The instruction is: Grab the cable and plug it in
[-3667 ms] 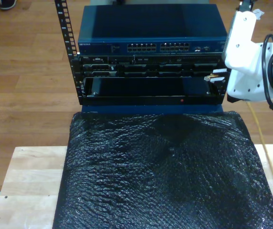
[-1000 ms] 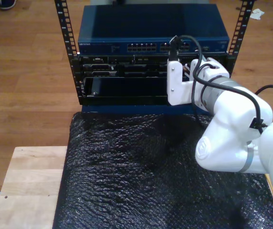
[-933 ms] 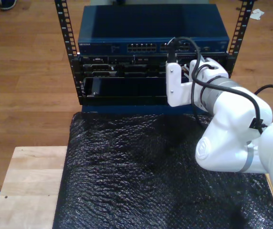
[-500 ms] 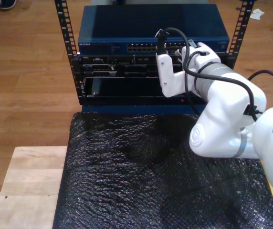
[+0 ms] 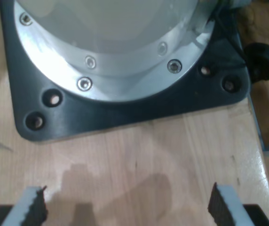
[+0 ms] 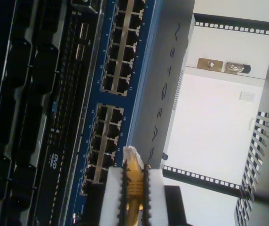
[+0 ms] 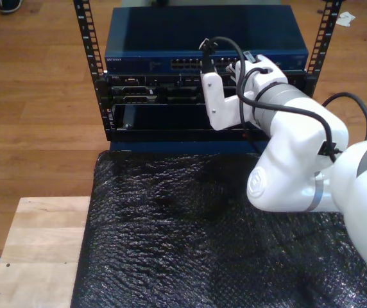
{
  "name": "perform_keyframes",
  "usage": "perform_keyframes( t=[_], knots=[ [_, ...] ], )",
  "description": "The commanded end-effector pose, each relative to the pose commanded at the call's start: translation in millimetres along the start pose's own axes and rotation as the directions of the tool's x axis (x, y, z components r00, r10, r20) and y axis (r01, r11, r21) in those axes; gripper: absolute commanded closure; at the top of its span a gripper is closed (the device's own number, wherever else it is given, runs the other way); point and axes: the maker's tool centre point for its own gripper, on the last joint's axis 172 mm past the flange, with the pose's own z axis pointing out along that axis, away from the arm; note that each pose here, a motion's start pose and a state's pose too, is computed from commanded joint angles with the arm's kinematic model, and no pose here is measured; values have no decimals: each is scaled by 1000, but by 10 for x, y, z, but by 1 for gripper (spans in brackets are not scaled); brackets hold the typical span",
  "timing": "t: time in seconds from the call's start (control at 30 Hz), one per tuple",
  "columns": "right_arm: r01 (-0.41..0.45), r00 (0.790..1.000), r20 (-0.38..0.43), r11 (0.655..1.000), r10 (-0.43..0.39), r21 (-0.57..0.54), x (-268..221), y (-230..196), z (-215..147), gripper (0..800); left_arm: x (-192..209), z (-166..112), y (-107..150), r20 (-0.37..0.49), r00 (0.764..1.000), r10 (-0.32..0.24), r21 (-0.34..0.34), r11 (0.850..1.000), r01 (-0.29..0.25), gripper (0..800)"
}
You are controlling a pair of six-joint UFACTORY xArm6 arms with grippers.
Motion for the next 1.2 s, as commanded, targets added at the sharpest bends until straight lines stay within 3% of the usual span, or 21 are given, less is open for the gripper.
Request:
perform_keyframes(
  t=[0.37,0.67,1.07,1.2],
  knots=[
    [-35,999,36,998,36,-49,-111,56,-9,800,0,0,0,0,1000,0,0,1000,0,0],
    [-141,988,47,986,145,-86,-163,113,58,800,0,0,0,0,1000,0,0,1000,0,0],
    [-87,985,125,966,121,-243,-272,62,28,800,0,0,0,0,1000,0,0,1000,0,0],
    [-108,981,127,957,146,-269,-265,92,103,800,2,3,0,-2,1000,0,0,1000,0,0]
  ],
)
